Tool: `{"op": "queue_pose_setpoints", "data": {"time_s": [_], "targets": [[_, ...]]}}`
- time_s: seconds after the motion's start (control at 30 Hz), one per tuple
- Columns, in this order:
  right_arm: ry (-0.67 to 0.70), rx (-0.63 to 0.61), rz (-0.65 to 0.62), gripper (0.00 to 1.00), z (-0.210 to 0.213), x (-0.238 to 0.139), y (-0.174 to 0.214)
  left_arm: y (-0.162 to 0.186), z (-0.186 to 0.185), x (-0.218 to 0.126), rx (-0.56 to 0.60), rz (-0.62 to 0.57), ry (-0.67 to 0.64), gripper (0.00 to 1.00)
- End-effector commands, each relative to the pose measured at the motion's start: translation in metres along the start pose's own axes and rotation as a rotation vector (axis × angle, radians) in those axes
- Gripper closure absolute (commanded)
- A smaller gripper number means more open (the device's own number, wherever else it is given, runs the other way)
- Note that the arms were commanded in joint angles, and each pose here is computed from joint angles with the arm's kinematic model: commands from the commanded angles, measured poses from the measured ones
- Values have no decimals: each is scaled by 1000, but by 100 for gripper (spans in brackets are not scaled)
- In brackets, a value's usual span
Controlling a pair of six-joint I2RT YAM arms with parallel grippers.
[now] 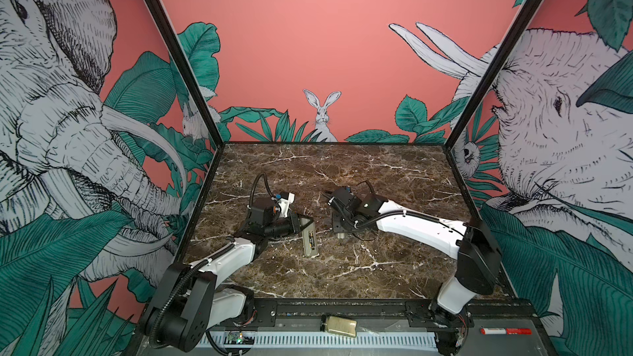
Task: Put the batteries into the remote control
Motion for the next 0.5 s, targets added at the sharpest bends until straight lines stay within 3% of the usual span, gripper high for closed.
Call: {"op": "queue_pose_setpoints", "data": {"time_s": [0.0, 0.47], "targets": [[-96, 1, -98, 94, 16, -15, -14, -25, -16, 0, 32, -77, 52, 100], [-338, -70, -216, 95, 61, -49, -25, -51, -31, 4, -30, -120, 113, 100]]}}
Point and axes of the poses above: each gripper's point midway between its finger pads, its own x axis out along the fingers, its own z axis along the line the jaws close on, y = z × x, the point moved 5 cm from there along -x, back along the fingers, and after that the axes turned 9 degrees about x, right-handed, at the moved point
